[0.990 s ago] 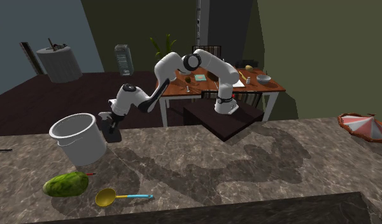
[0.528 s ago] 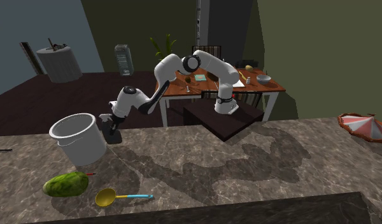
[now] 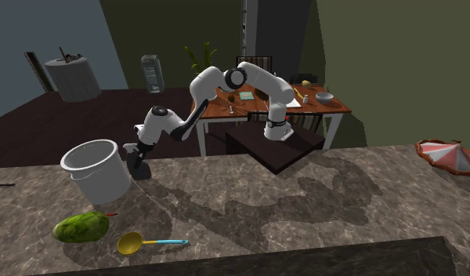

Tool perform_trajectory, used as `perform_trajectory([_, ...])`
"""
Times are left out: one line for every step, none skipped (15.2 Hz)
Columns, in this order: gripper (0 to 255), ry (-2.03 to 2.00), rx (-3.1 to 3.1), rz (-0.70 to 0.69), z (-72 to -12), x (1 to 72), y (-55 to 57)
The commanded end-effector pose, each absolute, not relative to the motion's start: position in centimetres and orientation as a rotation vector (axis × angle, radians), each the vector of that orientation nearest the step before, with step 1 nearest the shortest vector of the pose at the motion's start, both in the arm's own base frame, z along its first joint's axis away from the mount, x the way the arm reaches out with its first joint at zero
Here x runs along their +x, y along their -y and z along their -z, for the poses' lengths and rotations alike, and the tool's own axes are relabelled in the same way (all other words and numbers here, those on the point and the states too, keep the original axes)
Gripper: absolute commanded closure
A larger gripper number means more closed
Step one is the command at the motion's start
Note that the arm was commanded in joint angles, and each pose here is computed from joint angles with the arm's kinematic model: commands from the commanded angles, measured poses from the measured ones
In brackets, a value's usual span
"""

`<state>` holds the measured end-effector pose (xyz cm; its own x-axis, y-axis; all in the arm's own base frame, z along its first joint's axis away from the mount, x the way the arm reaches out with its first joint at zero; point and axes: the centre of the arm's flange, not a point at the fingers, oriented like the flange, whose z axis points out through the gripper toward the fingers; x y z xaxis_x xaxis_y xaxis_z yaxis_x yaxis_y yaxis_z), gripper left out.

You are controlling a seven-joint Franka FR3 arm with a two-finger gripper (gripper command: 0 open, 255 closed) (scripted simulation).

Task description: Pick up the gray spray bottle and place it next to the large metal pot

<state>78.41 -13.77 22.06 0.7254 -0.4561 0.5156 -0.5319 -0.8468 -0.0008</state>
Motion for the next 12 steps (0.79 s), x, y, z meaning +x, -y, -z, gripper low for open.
perform_trajectory([0,0.801,2.780,-0.772,-22.1,78.4,13.8])
perform_trajectory([0,0.801,2.780,-0.772,-23.2,77.8,13.4])
perform_trajectory([0,0.801,2.780,-0.772,-24.3,77.3,13.0])
perform_trajectory([0,0.801,2.780,-0.772,-25.5,76.7,12.7])
perform_trajectory([0,0.801,2.780,-0.772,-26.3,76.2,12.4])
perform_trajectory([0,0.801,2.780,-0.772,-26.3,76.2,12.4])
perform_trajectory([0,0.801,2.780,-0.772,-26.3,76.2,12.4])
perform_trajectory([0,0.801,2.780,-0.772,-26.3,76.2,12.4])
perform_trajectory([0,0.801,2.780,-0.772,-26.3,76.2,12.4])
perform_trajectory([0,0.801,2.780,-0.772,-26.3,76.2,12.4])
perform_trajectory([0,0.801,2.780,-0.772,-26.3,76.2,12.4])
perform_trajectory([0,0.801,2.780,-0.772,-26.3,76.2,12.4])
